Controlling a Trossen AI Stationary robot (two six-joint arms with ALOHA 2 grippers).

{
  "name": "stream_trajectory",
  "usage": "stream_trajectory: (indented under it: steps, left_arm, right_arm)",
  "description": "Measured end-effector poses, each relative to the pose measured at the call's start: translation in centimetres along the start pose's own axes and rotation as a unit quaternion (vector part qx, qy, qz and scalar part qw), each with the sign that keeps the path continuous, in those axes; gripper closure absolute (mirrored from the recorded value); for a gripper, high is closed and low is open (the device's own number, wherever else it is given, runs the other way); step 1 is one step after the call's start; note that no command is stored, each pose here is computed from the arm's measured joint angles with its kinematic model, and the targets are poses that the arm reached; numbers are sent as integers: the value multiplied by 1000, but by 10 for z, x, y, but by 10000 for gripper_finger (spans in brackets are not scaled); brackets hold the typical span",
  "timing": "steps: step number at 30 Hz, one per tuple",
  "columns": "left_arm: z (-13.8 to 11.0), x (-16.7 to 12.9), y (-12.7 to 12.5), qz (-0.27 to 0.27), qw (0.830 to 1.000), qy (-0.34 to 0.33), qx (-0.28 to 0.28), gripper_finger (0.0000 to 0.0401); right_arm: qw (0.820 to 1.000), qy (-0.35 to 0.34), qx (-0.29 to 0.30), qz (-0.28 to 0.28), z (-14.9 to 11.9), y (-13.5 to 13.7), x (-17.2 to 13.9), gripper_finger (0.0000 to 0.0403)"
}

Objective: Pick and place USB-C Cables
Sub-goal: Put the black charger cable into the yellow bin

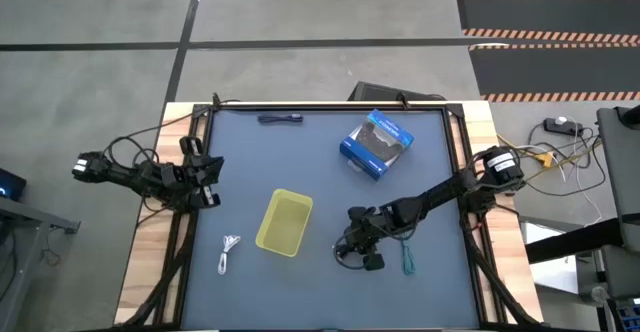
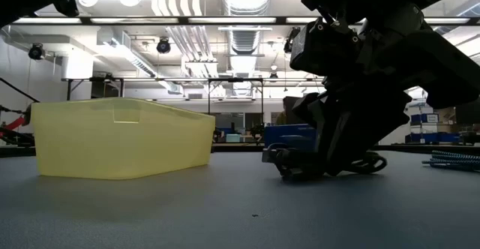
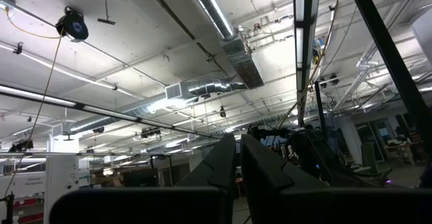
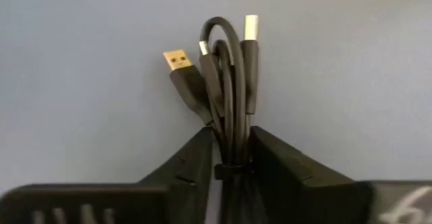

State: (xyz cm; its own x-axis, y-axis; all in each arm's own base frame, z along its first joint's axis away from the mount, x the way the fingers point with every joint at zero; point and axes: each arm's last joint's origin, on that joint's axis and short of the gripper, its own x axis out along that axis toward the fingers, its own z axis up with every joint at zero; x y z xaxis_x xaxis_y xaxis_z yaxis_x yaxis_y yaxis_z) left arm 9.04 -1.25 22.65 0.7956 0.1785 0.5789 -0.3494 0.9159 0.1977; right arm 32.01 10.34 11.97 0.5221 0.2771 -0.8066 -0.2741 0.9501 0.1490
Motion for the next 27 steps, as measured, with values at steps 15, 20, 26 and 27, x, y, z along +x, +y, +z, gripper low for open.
stream_trajectory:
  steps: [15, 20, 26, 27]
  left_arm:
    - [2, 3, 0, -1, 1000, 1, -26, 393]
    - [7, 8, -1, -14, 999, -17, -47, 393]
    - [11, 15, -4, -32, 996, -49, -66, 393]
    - [12, 17, -5, -37, 996, -50, -65, 393]
  right_arm:
    - [1000, -3, -9, 0, -3, 1, -17, 371]
    - [999, -19, -21, -29, -8, 0, -33, 369]
    - [993, -79, -43, -74, -13, 0, -59, 373]
    - [990, -101, -49, -82, -14, 0, -64, 373]
